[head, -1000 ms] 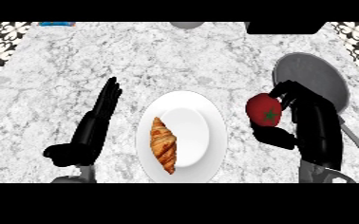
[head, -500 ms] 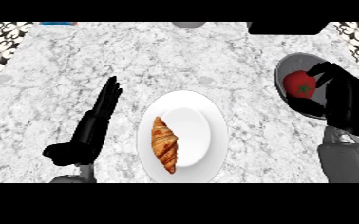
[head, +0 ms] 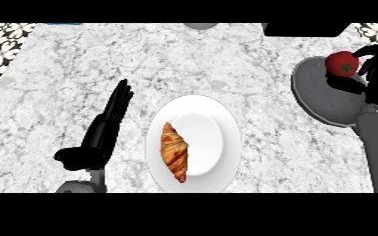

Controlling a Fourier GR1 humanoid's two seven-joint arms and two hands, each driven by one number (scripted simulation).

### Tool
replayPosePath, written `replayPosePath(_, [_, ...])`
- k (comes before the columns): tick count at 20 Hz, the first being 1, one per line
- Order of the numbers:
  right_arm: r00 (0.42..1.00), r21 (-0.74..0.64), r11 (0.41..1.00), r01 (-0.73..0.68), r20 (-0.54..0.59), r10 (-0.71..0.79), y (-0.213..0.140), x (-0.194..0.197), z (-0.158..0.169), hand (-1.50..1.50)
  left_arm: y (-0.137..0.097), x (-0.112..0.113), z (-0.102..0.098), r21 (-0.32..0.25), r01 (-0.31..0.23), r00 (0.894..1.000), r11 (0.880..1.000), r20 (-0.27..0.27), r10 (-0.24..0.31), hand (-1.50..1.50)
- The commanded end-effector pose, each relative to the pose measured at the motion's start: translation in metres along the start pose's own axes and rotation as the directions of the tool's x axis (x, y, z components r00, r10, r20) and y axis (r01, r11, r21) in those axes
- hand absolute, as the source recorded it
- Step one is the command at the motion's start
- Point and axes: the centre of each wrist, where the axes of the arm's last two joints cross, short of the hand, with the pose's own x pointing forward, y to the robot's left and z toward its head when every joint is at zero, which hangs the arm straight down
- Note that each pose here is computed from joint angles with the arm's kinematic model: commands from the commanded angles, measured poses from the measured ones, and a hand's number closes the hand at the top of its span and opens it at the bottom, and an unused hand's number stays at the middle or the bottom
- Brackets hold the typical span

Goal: Pick the tomato from the plate and place it in the pan

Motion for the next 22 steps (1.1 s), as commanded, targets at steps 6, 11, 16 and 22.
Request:
replayPosePath(6, [0.970,0.363,0.926,-0.104,-0.169,0.175,0.006,-0.049,-0.018,-1.50,-0.006,0.004,-0.010,-0.027,0.004,1.000,1.000,0.000,-0.004,0.00])
replayPosePath(11, [0.979,0.519,0.851,0.075,-0.201,0.036,0.025,-0.030,-0.029,-1.50,-0.012,0.004,-0.012,-0.042,-0.002,1.000,0.999,0.016,0.003,0.00])
replayPosePath(16, [0.979,0.424,0.892,0.158,-0.187,-0.084,0.019,-0.029,-0.042,-1.50,-0.008,0.007,-0.019,-0.049,0.018,1.000,0.999,0.012,-0.017,0.00])
replayPosePath(22, [0.922,0.217,0.900,0.379,-0.174,-0.346,0.016,-0.038,-0.038,-1.50,-0.010,-0.003,-0.004,-0.018,0.020,1.000,1.000,0.011,-0.020,0.00])
